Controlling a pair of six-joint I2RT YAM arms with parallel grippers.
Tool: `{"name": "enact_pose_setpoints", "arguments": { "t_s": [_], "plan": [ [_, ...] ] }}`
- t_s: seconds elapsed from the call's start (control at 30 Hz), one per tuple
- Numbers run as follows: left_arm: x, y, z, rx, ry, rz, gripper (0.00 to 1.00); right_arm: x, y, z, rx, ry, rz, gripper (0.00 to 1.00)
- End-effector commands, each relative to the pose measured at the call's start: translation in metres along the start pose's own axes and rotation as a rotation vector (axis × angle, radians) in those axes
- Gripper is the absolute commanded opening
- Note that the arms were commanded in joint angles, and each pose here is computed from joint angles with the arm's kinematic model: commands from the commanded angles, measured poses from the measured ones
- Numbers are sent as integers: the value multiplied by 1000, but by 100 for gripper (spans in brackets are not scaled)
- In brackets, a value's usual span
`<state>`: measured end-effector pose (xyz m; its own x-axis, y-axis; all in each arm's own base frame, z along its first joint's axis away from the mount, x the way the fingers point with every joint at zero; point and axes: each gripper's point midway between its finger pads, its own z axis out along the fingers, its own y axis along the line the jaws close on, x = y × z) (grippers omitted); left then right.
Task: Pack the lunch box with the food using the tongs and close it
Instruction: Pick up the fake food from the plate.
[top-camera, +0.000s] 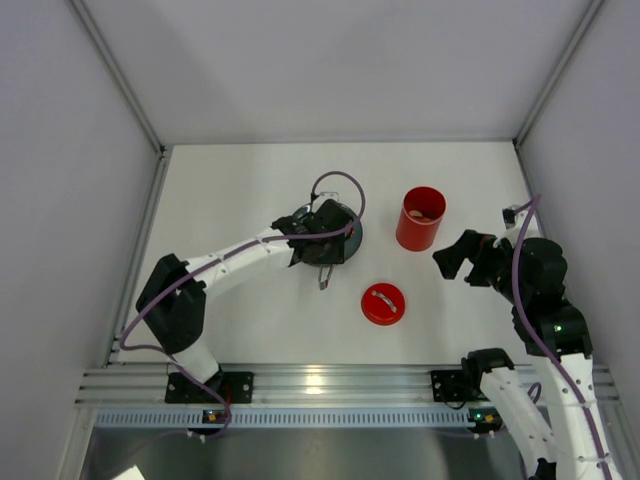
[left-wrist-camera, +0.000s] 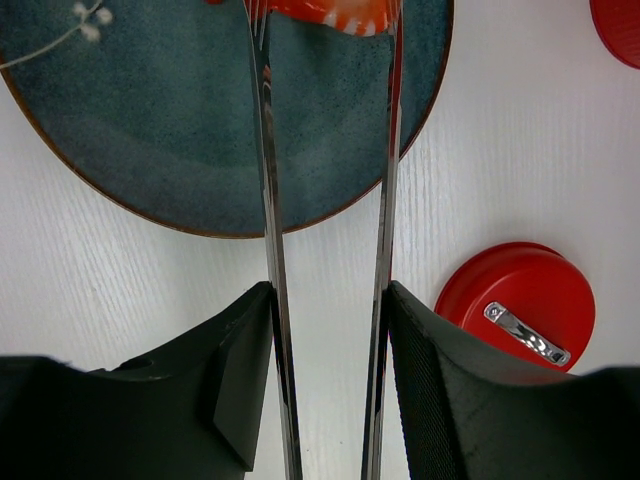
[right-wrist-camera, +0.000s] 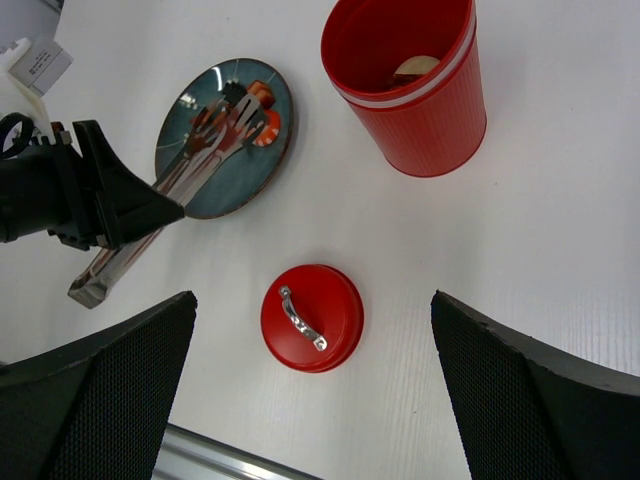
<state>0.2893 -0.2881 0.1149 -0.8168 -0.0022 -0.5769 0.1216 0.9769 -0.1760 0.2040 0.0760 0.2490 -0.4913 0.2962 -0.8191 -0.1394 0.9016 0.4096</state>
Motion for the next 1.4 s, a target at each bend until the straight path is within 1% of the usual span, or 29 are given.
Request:
{"name": "enact_pose_setpoints", "arguments": {
  "t_s": [0.0,0.07,0.2,0.83,1.17,1.37],
  "plan": [
    [-20,-13,-5,25,-44,1,53,-10,1,-1,-5,-41,-16,99],
    [-25,-18,-6,32,-46,13,53,-10,1,0,-5,-40,-16,99],
    [-18,-16,-1,18,-6,39,52,-10,1,-1,-5,-41,-15,99],
    [12,-8,-11,39,58,77,51,-8,3,-1,-15,-42,-10,99],
    [18,-3,-34,62,45,67,51,-8,3,-2,-15,-42,-13,99],
    [21,7,-42,51,31,61,51,-8,3,-2,-19,-42,-9,100]
  ]
}}
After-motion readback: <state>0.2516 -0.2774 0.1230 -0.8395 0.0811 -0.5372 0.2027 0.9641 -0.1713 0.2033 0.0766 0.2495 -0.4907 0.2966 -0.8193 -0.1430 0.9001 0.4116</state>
